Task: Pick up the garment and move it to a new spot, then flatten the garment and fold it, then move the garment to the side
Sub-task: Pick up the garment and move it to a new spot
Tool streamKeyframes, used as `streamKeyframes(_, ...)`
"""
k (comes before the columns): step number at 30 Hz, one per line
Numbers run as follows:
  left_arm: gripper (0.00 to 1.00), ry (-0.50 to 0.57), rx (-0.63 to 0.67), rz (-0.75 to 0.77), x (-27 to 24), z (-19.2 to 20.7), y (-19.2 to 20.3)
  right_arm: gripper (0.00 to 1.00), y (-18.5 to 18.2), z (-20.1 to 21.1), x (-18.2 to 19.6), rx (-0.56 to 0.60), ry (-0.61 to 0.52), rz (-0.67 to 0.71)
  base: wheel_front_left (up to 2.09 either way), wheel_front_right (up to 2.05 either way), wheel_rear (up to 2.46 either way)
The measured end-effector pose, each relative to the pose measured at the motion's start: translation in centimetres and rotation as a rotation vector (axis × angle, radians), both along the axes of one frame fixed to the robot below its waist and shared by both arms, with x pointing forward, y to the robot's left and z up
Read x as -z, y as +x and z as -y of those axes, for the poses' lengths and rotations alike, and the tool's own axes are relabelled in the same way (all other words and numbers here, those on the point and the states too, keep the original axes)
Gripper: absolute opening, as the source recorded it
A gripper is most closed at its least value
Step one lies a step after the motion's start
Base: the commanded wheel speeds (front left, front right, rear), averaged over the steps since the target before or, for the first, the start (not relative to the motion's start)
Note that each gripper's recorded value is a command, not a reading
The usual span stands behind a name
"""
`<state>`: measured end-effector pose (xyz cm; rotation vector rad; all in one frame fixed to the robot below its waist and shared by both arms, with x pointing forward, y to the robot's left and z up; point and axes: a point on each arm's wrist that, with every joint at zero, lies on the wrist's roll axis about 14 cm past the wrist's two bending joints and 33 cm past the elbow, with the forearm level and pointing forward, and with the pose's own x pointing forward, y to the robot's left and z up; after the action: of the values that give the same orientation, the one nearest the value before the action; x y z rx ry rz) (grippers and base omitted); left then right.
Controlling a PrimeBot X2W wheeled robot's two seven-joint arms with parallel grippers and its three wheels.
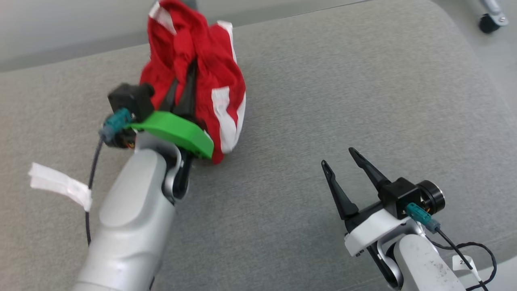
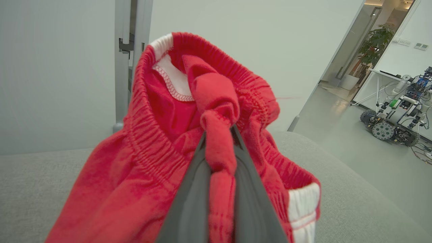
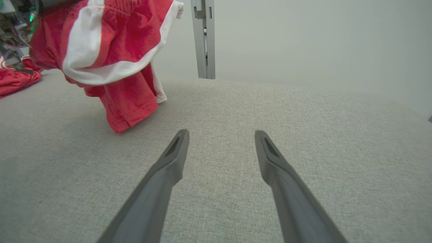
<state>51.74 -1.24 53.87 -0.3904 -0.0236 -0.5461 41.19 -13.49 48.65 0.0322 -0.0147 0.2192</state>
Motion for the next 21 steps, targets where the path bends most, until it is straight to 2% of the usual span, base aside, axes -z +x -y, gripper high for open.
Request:
streamKeyframes(4,0.0,-0.028,0.05,-0.084,2.5,1.9,-2.4,1.0,-1.4,1.4,-0.1,0.043,-0.003,-0.003,0.0,0.0,0.0)
streamKeyframes(5,0.47,-0.045,0.055,-0.105,2.9,2.1,-2.9,1.0,-1.6,1.7,-0.2,0.052,-0.005,-0.003,0.0,0.0,0.0)
streamKeyframes(6,0.99,-0.04,0.065,-0.122,3.5,2.5,-3.5,1.0,-1.9,2.0,-0.4,0.061,-0.005,0.001,0.0,0.0,0.0)
streamKeyframes(12,1.0,0.008,0.029,-0.086,3.1,2.3,-4.7,1.0,-2.9,3.1,-1.2,0.097,-0.003,0.023,0.0,0.0,0.0)
streamKeyframes(21,1.0,0.119,-0.163,-0.083,5.4,-4.5,-6.9,1.0,-3.2,2.4,-1.7,0.082,0.019,0.04,0.0,0.0,0.0)
